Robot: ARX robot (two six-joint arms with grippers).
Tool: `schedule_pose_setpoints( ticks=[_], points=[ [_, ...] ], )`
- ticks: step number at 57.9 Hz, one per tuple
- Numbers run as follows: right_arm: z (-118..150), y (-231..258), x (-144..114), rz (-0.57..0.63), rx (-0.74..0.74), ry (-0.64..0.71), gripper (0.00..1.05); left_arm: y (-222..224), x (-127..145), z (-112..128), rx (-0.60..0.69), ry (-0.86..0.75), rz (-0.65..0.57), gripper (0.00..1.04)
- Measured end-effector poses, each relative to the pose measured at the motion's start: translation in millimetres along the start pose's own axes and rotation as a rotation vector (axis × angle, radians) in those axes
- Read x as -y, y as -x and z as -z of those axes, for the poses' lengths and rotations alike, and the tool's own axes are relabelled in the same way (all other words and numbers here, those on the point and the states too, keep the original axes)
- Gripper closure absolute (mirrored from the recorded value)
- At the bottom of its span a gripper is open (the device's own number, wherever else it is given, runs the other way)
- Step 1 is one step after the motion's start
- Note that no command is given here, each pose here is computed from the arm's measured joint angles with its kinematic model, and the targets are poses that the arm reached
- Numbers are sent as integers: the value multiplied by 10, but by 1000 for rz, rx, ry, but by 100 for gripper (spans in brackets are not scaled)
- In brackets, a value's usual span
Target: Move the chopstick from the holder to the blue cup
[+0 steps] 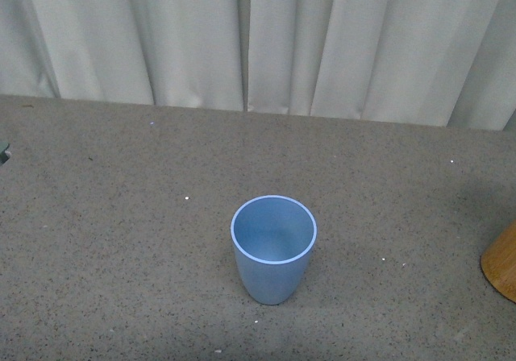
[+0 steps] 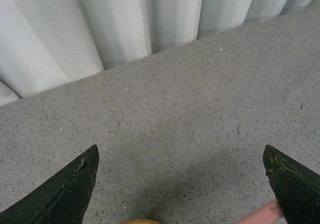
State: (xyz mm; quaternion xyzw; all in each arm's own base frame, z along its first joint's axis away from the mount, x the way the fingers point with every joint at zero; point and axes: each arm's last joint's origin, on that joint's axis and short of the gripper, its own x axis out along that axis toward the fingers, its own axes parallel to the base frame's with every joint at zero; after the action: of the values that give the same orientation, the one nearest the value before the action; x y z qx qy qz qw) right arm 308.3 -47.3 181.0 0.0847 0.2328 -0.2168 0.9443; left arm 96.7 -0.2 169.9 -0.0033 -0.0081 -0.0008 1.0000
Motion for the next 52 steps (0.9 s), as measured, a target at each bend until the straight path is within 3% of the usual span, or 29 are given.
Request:
schedule_pose_setpoints(
  ticks=[52],
  points=[
    [-103, 79, -28, -36, -5, -8, 10, 0, 0, 1, 0, 0, 0, 7]
  ],
)
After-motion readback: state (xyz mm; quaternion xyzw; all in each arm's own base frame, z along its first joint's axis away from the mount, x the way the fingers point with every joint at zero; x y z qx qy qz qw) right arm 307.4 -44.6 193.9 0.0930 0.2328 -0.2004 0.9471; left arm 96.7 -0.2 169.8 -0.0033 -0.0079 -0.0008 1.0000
